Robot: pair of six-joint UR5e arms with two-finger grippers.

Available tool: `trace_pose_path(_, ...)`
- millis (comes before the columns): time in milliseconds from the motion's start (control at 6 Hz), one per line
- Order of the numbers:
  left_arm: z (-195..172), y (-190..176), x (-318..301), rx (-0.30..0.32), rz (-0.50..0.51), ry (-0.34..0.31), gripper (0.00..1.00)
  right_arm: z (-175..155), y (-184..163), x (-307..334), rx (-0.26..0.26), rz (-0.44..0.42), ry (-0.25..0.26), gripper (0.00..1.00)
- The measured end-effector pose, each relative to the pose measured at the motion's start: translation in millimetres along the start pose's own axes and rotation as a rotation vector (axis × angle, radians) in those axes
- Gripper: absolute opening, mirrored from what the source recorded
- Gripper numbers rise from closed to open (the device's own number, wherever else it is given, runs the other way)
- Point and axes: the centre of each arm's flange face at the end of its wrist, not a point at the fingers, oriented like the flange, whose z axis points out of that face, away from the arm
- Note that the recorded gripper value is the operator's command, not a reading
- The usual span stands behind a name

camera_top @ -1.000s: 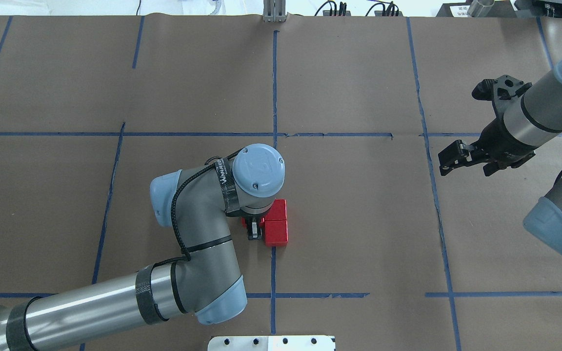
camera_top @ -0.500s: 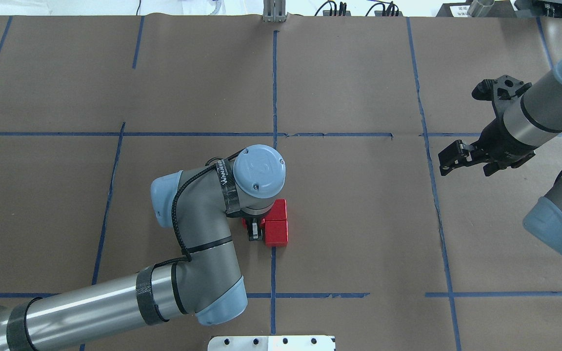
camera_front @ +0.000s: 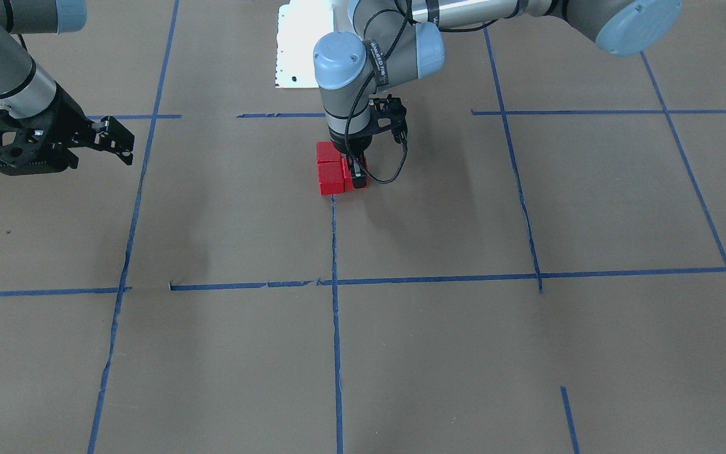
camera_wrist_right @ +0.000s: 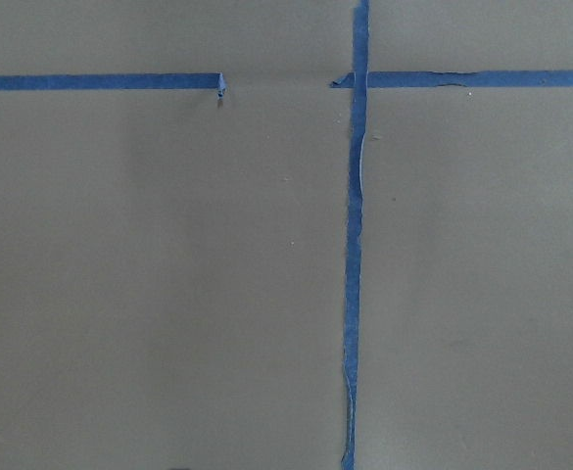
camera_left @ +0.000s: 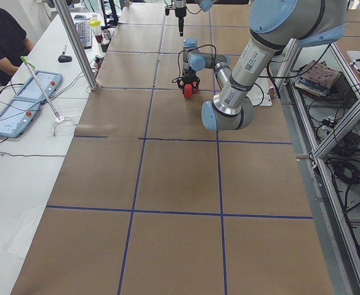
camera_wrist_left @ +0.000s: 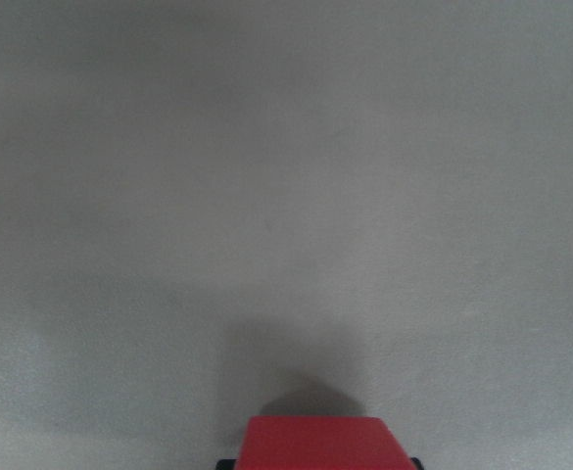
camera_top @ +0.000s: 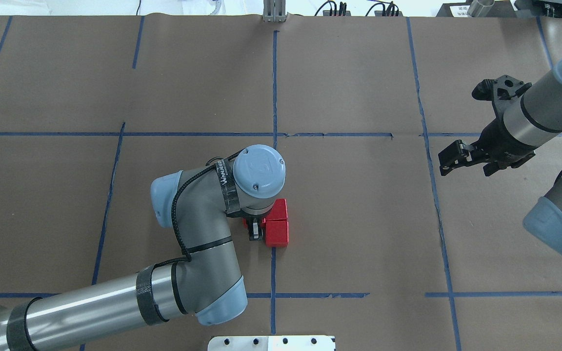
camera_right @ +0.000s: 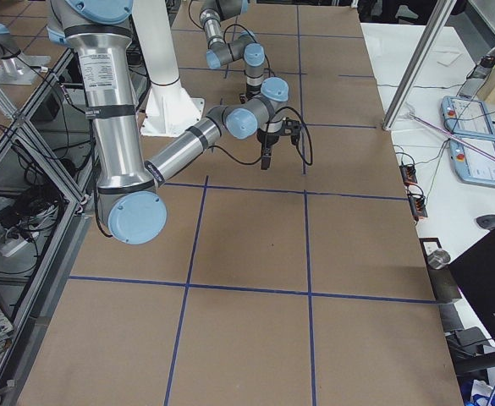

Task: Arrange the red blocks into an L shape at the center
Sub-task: 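Lower the red cube beside the center pair with the left gripper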

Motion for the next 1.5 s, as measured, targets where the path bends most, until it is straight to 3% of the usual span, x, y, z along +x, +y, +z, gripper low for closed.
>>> trace_pose_path(333, 0.9, -0.2, 0.5, 0.001, -0.001, 0.0, 0.09, -0.4, 0.2, -0.2, 0.001, 0.0, -0.001, 1.0)
trace_pose_path(500, 0.8, 0.1, 0.6, 0.001, -0.001, 0.0, 0.23, -0.5, 0.2, -0.3, 0.001, 0.0, -0.001, 1.0)
trace_pose_path(667, 0.9, 0.2, 0.6, 0.001, 0.0, 0.0, 0.94, -0.5, 0.2, -0.3, 0.001, 0.0, -0.001, 1.0)
trace_pose_path(833, 0.8, 0.3, 0.6, 0.0, 0.003, 0.001, 1.0, -0.5, 0.2, -0.3, 0.001, 0.0, -0.001, 1.0)
trace_pose_path(1500, -2.8, 1.7, 0.5, -0.006, 0.018, 0.001, 1.0, -0.8, 0.4, -0.5, 0.0, 0.001, -0.002, 1.0)
